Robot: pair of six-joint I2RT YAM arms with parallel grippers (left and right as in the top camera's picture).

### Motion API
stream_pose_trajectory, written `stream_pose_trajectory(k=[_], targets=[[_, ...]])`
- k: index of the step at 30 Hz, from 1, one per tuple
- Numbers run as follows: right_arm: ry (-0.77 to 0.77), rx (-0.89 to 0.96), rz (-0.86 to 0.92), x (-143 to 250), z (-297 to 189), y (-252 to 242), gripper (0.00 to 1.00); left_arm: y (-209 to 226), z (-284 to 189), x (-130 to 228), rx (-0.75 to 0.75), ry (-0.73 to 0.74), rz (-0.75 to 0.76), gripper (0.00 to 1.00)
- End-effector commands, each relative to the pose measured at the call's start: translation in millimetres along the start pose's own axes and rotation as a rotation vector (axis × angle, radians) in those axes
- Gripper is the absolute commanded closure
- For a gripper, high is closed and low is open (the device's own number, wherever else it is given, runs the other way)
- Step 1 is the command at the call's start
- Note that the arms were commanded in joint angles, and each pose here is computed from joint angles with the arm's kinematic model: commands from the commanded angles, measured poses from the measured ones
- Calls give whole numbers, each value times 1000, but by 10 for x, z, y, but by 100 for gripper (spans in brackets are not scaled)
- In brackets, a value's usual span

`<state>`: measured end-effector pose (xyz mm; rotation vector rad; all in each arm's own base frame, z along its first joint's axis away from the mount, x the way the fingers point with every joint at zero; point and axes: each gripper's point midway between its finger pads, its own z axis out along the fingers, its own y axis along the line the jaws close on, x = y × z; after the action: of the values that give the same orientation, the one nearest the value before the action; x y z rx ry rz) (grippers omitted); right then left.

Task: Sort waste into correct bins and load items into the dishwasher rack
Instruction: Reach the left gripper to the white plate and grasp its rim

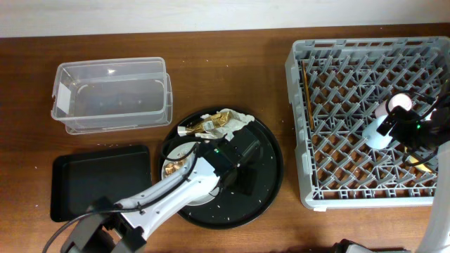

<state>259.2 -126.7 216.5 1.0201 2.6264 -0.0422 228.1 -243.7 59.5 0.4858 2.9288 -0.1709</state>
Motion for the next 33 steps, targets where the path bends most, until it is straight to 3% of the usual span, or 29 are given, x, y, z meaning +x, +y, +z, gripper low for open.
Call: stream_pose_trajectory(k=[1, 12, 14, 20, 27, 33], targets=[[6, 6, 15, 3, 20, -22, 2, 26, 6, -60, -35, -22, -46, 1], [6, 6, 15, 3, 20, -22, 2, 249, 114, -113, -170, -53, -108, 11], [6, 6, 15, 3, 20, -22, 2, 299, 170, -129, -204, -57, -105, 22], [6, 6, 15, 3, 20, -22, 2, 298, 418, -115, -221, -24, -101, 25], [6, 6, 15, 3, 20, -22, 2, 295, 448, -122, -222, -24, -100, 50], [7, 6, 15, 4, 20, -22, 2, 299, 513, -113, -228, -15, -99, 58]])
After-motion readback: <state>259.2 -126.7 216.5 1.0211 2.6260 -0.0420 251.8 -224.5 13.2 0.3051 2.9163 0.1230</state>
